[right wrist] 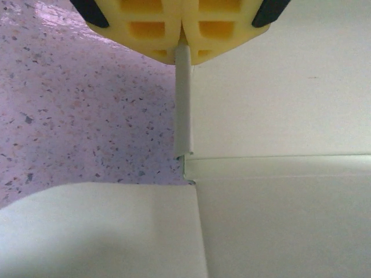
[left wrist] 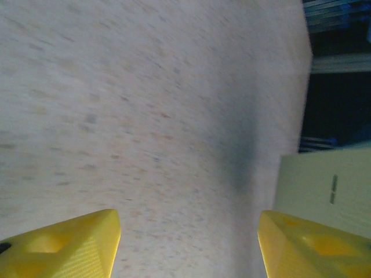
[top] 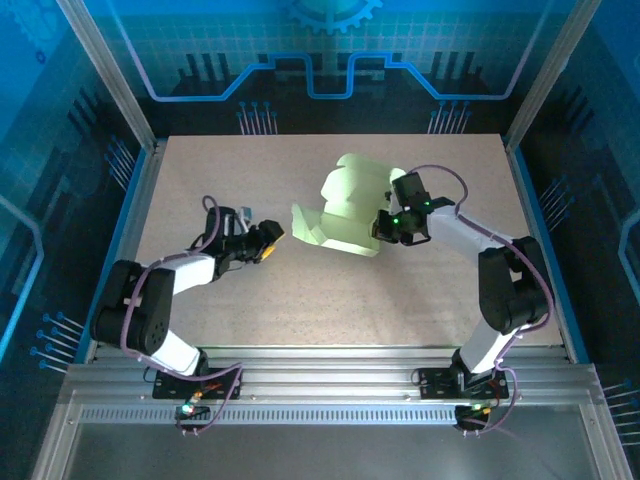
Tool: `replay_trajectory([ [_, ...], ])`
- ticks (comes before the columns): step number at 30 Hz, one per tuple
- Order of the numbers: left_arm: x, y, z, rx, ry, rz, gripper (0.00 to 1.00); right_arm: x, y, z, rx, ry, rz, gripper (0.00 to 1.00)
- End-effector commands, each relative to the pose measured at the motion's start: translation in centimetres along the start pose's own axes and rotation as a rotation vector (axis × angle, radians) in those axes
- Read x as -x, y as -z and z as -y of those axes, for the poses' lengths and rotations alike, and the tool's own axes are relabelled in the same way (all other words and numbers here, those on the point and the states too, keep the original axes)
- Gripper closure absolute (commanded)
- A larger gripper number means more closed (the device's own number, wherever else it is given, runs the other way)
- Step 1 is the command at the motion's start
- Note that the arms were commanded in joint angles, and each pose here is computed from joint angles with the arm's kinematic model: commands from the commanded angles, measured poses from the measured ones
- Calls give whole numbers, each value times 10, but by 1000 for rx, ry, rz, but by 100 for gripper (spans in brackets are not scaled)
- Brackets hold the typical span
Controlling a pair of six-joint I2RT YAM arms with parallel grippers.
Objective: Fold the paper box
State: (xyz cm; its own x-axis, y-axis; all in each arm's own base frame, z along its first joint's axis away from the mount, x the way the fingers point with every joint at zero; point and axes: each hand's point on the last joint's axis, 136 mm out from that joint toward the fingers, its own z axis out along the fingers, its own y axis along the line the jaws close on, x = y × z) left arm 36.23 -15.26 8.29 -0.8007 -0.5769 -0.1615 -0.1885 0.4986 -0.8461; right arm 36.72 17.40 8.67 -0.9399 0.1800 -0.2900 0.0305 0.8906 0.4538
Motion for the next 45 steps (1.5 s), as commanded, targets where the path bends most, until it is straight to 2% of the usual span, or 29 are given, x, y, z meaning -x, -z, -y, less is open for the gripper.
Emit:
replay_trajectory([
  [1,-7,-6,44,-197,-28,-55,34,1,9,-12,46,21,12,100],
  [6,-9,-1,54,-235,-27,-47,31,0,7,-13,42,28,3,100],
  [19,-26,-14,72,-294,-34,-122,33,-1,2,-24,48,59,-11,100],
  [24,-28,-10,80,-309,-42,-120,31,-3,-4,-16,-3,62,-20,100],
  [31,-33,-12,73,-247,-56,-142,31,-6,-10,-11,-129,135,-18,100],
  [45,-42,-24,69,-236,-42,-179,32,-6,-11,-28,-121,186,-21,100],
])
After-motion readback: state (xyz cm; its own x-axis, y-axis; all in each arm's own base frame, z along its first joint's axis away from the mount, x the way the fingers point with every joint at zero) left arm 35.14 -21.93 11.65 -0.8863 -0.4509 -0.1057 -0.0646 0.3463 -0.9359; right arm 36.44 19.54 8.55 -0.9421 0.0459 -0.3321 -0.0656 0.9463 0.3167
